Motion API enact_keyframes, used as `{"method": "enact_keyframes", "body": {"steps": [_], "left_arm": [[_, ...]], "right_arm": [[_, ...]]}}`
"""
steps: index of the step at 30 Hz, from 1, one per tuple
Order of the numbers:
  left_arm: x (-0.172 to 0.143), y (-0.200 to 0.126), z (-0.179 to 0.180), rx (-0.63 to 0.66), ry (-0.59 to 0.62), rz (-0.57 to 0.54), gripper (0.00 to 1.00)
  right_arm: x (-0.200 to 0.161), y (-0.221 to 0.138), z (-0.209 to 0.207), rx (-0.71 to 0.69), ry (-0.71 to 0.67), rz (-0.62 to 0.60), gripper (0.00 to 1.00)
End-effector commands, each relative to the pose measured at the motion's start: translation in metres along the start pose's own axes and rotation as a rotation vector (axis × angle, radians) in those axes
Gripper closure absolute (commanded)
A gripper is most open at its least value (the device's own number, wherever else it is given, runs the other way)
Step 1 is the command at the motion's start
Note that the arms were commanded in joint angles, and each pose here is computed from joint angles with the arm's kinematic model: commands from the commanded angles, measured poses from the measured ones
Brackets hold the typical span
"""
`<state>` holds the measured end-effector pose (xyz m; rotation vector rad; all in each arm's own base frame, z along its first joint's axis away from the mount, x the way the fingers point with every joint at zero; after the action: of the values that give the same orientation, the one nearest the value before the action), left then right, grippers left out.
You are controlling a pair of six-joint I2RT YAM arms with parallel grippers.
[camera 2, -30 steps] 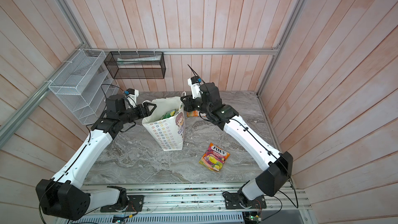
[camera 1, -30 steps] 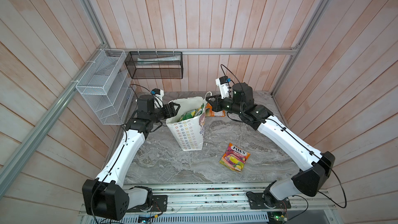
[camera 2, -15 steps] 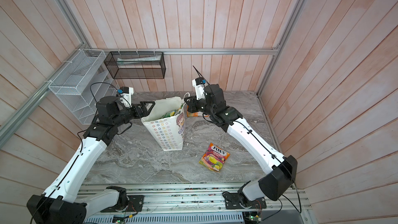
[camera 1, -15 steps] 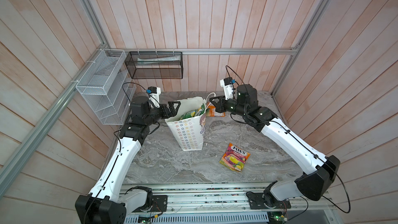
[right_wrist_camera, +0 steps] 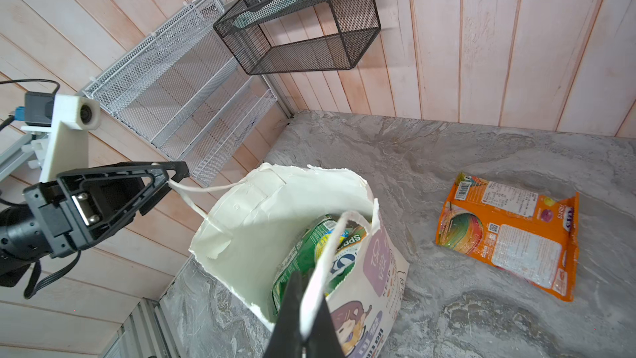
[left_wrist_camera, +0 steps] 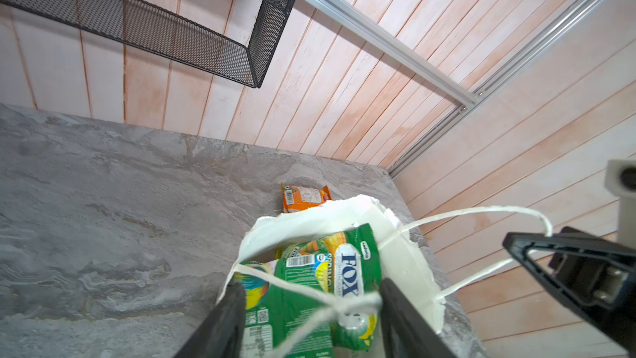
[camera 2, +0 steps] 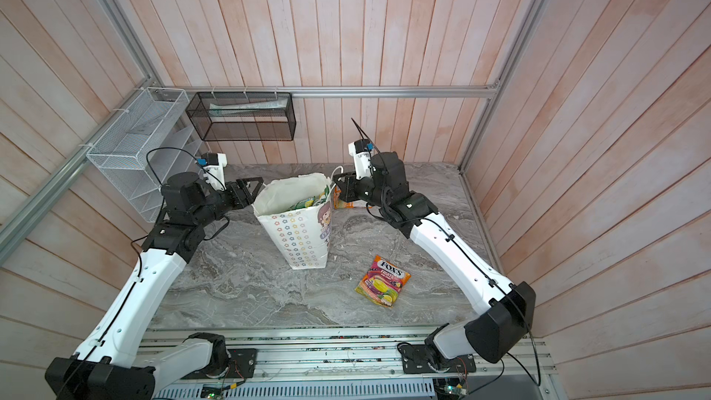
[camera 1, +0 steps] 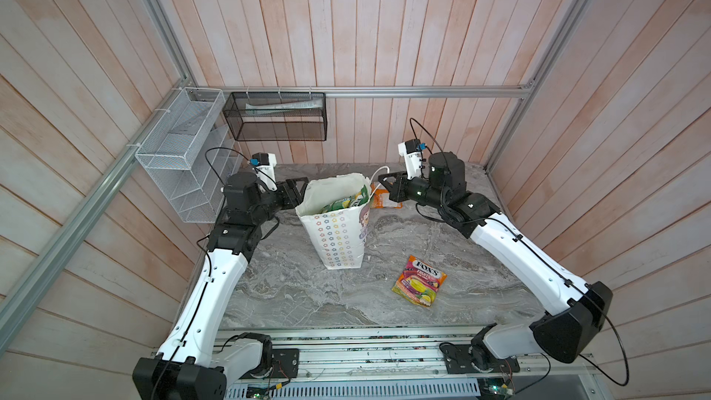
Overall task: Place the snacks into the paper bag
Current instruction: Shake the paper bag at the center of the table.
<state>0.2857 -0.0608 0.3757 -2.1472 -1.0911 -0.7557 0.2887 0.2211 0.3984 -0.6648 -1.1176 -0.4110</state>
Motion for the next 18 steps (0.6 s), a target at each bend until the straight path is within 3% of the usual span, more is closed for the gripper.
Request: {"method": "enact_keyframes", "body": {"steps": [1,8,11,18], "left_arm": [[0.003,0.001,0.003,0.022,0.0,-0.003,0.5],[0.006,-0.001,0.0,-0.023,-0.024,-0.004,0.78],[0.006,0.003,0.0,-0.037,-0.037,0.004,0.98],[0.029,0.013,-0.019,-0.142,-0.168,0.033,1.0]], "right_arm": [[0.013,-0.015,0.002,0.012,-0.01,-0.078,1.0],[0.007,-0.015,-0.002,0.011,-0.008,-0.066,1.0],[0.009,-0.016,-0.008,0.007,0.003,-0.076,1.0],[0.043,-0.024,-0.009,0.025,-0.032,-0.147,1.0]]}}
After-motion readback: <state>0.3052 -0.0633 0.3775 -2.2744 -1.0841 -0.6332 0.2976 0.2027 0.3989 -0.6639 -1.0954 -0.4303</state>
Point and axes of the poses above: each gripper's point midway between its finger pads, its own y axis out along the fingers, its own z axis along the line the jaws close on, x = y × z, the point moved 10 cm from there along -y, back along the fingers, and after that the axes turned 12 degrees about -y, right-handed, at the moved point
